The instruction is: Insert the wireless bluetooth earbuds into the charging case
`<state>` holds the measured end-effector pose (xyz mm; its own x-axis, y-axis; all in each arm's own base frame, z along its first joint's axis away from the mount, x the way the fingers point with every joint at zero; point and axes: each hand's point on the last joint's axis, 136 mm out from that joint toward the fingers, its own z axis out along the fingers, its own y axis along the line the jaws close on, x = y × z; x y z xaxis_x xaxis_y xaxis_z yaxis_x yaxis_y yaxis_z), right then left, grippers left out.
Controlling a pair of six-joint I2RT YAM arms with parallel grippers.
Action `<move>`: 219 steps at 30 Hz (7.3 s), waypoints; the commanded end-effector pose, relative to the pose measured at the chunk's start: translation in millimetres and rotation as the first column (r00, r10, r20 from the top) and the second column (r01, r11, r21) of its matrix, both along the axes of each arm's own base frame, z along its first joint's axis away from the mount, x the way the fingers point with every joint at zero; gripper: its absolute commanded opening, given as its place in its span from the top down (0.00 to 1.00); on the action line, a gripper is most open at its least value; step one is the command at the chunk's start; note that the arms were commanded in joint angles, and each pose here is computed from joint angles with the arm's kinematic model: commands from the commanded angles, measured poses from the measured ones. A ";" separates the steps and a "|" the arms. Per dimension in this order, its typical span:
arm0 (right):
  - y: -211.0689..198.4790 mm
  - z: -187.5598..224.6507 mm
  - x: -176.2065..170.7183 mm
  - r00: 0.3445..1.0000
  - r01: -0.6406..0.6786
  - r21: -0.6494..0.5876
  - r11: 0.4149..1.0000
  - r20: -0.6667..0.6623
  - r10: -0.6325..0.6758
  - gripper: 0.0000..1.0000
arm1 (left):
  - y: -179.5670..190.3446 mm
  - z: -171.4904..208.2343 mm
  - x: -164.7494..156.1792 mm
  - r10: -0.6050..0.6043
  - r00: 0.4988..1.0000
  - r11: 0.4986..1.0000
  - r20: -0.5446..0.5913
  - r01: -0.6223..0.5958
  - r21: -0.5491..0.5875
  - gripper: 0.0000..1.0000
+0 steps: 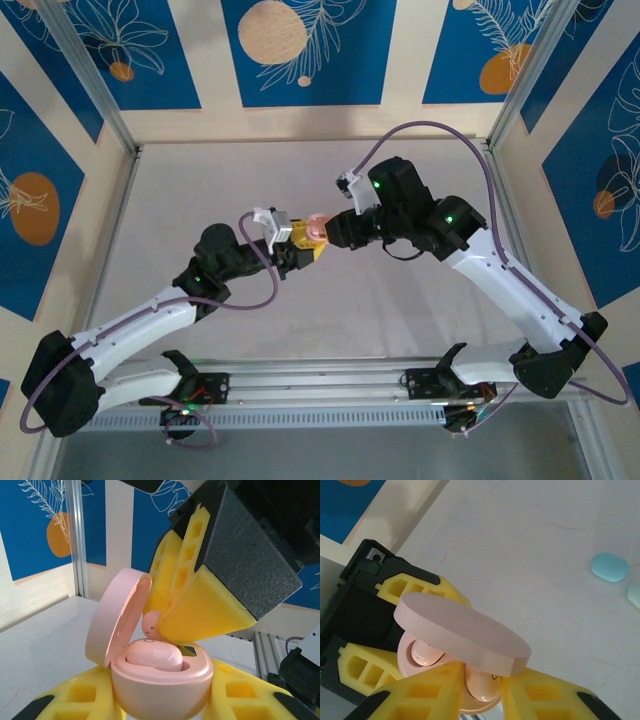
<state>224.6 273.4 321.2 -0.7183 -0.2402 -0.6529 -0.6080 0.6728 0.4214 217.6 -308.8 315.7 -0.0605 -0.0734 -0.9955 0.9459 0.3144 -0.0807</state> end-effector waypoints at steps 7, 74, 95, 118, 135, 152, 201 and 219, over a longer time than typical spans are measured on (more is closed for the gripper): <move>6.0 16.6 -15.5 0.998 -0.063 0.049 0.997 0.004 0.063 0.69 | -0.2 28.8 -11.3 -0.039 0.996 0.995 0.080 0.046 -0.087 0.67; -3.2 49.9 1.0 0.985 0.010 0.341 0.940 -0.166 0.050 0.46 | 4.0 43.5 -32.0 -0.075 0.968 0.989 0.240 0.103 -0.102 0.68; 6.8 39.2 -20.5 0.910 0.022 0.596 0.803 -0.344 0.230 0.33 | -1.8 53.6 -18.0 -0.046 0.981 0.981 0.190 0.080 -0.176 0.67; 11.6 33.0 -22.0 0.854 0.040 0.592 0.805 -0.439 0.280 0.62 | -0.1 46.2 -15.5 -0.025 0.982 0.989 0.185 0.052 -0.142 0.64; -43.9 -58.6 44.3 0.879 0.397 0.440 0.805 -0.434 -0.197 0.84 | 11.1 23.5 5.0 0.111 0.989 0.993 0.101 -0.106 -0.057 0.07; -23.1 -239.2 92.8 0.688 0.545 0.185 0.817 -0.656 -0.310 0.80 | 55.7 17.5 31.2 0.394 0.919 0.917 0.002 -0.394 0.068 0.00; -256.5 -219.6 155.5 0.674 0.721 -0.124 0.681 0.350 -0.650 0.23 | 296.0 -126.7 121.5 0.988 0.142 0.101 0.061 -0.895 0.435 0.00; -246.3 -228.0 171.3 0.650 0.663 0.041 0.748 0.464 -0.601 0.01 | 297.0 -184.4 152.3 0.960 0.258 0.215 0.112 -0.930 0.299 0.00</move>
<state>383.2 36.1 74.4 -0.4511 0.0644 -0.8901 -0.1543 0.9767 0.1489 355.9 -2.0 105.6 -0.3528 0.1026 -0.9301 -0.1230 0.9803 0.1548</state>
